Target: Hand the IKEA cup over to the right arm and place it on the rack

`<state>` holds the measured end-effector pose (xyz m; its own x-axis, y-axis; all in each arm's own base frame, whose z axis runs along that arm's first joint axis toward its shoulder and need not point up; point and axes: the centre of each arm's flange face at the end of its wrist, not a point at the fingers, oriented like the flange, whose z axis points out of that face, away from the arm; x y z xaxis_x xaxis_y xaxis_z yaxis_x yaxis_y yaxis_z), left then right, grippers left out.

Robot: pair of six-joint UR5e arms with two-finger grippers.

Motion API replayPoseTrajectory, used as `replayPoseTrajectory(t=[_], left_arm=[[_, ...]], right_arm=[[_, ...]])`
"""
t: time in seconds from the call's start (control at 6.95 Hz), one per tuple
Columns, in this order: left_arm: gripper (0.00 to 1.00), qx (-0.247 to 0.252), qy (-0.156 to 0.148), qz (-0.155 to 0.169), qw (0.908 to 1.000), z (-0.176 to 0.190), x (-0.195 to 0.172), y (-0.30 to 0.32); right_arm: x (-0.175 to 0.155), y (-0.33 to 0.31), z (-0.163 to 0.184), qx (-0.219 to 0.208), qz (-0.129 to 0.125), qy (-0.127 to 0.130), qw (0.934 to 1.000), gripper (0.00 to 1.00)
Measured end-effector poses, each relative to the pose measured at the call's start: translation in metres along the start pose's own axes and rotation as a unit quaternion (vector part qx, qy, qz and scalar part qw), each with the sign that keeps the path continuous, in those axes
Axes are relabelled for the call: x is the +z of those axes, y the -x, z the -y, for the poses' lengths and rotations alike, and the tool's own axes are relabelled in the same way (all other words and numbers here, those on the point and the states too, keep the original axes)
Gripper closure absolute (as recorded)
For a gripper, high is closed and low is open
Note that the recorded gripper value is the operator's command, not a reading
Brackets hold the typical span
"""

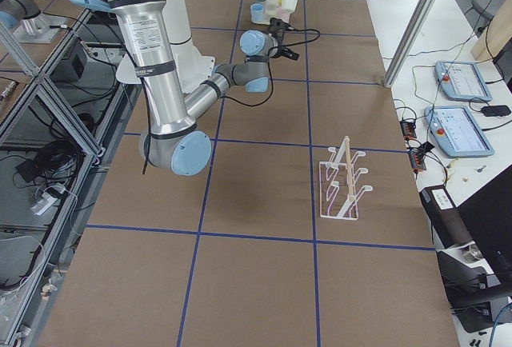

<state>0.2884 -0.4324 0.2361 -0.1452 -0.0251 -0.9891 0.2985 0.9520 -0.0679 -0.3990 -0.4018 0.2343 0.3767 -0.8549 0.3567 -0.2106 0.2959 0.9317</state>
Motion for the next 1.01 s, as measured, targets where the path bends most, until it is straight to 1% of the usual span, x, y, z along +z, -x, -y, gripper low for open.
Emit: replayPoseTrajectory(t=[0.29,0.58,0.72,1.01], left_arm=[[1.0,-0.028,0.013,-0.023,0.9993,-0.034,0.042,-0.019],[1.0,-0.039,0.011,-0.038,0.9984,-0.056,0.076,-0.033],[1.0,-0.041,0.011,-0.041,0.9982,-0.061,0.086,-0.036],[1.0,-0.045,0.009,-0.037,0.9983,-0.066,0.1,-0.032]], right_arm=[[0.018,0.039,0.003,-0.024,0.005,-0.016,0.9996,0.01],[0.027,0.058,0.006,-0.03,0.006,-0.025,0.9992,0.01],[0.029,0.062,0.005,-0.03,0.008,-0.026,0.9992,0.01],[0.029,0.066,0.006,-0.03,0.01,-0.027,0.9991,0.01]])
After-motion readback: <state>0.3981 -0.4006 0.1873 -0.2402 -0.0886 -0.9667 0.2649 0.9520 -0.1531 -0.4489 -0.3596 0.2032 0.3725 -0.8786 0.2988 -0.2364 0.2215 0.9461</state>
